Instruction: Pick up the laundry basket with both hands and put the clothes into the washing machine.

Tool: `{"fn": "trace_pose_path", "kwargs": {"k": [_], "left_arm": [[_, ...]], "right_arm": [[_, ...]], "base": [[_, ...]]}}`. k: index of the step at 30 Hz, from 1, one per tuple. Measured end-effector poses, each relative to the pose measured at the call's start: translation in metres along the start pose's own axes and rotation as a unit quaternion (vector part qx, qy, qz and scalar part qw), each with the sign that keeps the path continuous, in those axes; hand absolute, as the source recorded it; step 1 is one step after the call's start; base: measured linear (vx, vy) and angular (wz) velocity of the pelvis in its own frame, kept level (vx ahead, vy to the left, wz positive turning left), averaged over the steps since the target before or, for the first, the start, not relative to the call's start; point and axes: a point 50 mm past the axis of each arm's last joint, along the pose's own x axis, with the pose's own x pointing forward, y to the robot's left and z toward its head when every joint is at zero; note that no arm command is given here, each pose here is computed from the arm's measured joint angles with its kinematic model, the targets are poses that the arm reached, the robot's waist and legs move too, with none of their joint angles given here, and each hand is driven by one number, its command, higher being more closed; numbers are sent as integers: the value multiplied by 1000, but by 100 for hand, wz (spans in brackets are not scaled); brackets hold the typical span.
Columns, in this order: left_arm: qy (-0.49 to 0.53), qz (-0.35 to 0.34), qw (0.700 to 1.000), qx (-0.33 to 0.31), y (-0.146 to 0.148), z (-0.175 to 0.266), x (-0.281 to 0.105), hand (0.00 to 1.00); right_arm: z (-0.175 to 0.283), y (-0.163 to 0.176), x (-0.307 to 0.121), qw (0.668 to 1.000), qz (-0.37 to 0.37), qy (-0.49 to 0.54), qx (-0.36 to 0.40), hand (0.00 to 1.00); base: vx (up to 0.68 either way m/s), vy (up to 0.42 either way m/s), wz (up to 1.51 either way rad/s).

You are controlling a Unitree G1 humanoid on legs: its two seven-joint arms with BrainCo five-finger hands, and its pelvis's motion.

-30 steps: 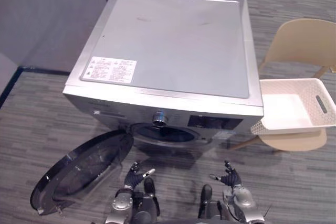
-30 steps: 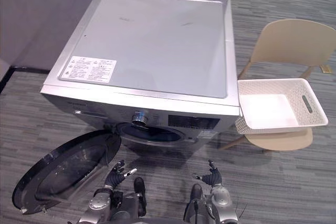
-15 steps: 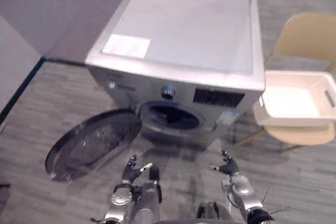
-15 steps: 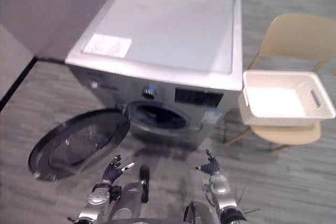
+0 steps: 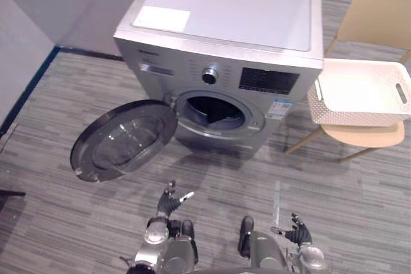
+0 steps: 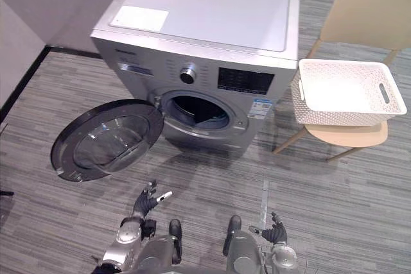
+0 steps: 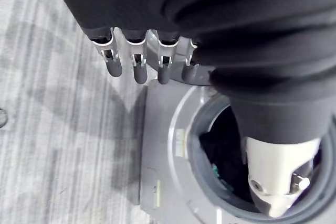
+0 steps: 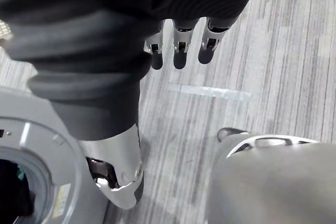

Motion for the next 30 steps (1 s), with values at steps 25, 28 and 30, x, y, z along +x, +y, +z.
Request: {"fn": "trace_pose_path", "kwargs": {"k": [25, 28, 30], "left_arm": [[-264, 398, 855, 203, 241, 291, 3, 0], [-234, 383, 873, 191, 245, 287, 7, 0], [-222, 381, 880, 178, 252, 283, 6, 0]], "right_arm": [[27, 8, 5, 997, 49, -53, -17, 0], [37, 19, 3, 994, 71, -76, -13, 0], [49, 22, 3, 992, 77, -98, -1, 0]], "base": [[-46, 17, -6], [-118, -29, -5], [-67, -62, -15]]}}
